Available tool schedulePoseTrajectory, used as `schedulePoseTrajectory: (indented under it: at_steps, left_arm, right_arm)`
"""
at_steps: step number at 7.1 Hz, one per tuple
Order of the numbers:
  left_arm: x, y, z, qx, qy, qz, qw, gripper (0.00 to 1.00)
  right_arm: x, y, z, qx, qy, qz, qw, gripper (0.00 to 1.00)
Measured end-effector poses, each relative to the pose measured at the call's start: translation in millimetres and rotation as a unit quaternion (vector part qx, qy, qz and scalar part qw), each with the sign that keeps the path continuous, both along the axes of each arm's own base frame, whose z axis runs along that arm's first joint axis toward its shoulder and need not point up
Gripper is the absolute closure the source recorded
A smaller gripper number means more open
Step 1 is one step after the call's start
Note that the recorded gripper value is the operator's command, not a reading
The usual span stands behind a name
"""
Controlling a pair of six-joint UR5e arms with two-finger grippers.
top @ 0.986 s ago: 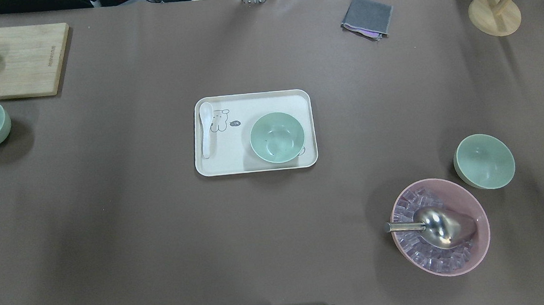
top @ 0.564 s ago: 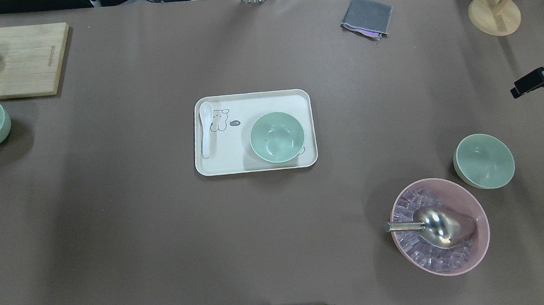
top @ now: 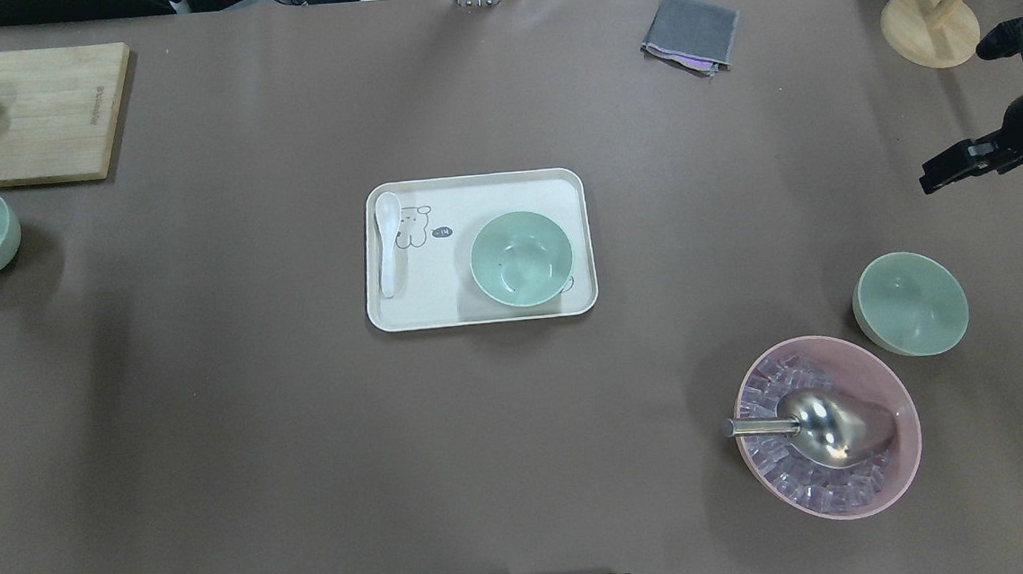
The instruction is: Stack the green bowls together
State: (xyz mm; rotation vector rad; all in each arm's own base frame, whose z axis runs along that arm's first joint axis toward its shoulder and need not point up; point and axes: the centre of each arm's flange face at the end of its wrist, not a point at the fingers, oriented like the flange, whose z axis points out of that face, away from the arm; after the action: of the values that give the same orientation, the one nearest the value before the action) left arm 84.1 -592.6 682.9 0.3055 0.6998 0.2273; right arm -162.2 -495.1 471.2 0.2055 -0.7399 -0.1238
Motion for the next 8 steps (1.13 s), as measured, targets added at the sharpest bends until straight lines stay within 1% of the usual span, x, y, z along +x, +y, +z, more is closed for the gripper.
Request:
schedulePoseTrajectory:
  at_steps: [1, 2, 3, 4, 6, 8]
  left_arm:
    - [3.6, -0.7, 3.7, 0.002, -0.005, -0.003, 1.0, 0.5]
    - [4.7, -0.4, 5.9, 0.004, -0.007, -0.005, 1.0, 0.69]
    - [4.9, 0.0, 6.9, 0.005, -0.008, -0.005, 0.9999, 0.77]
    - [5.1, 1.2, 8.3, 0.004, -0.008, -0.004, 0.9999, 0.82]
    - [5.5, 4.3, 10.4, 0.002, -0.006, -0.002, 1.0, 0.82]
    - [6.6, 5.7, 10.4, -0.001, 0.001, 0.002, 1.0, 0.76]
  right_arm:
    - [0.1, 0.4, -0.4, 0.0, 0.0, 0.0, 1.0, 0.01]
    - [0.1, 0.8, -1.0, 0.001, 0.0, 0.0, 1.0, 0.01]
    - [0.2, 1.1, -1.6, 0.001, -0.001, 0.0, 1.0, 0.01]
    - [0.2, 1.2, -2.2, 0.002, -0.001, 0.0, 1.0, 0.01]
    - [0.5, 1.6, -2.4, 0.002, -0.001, 0.0, 1.0, 0.01]
    - [0.6, 1.8, -2.4, 0.002, -0.001, 0.0, 1.0, 0.01]
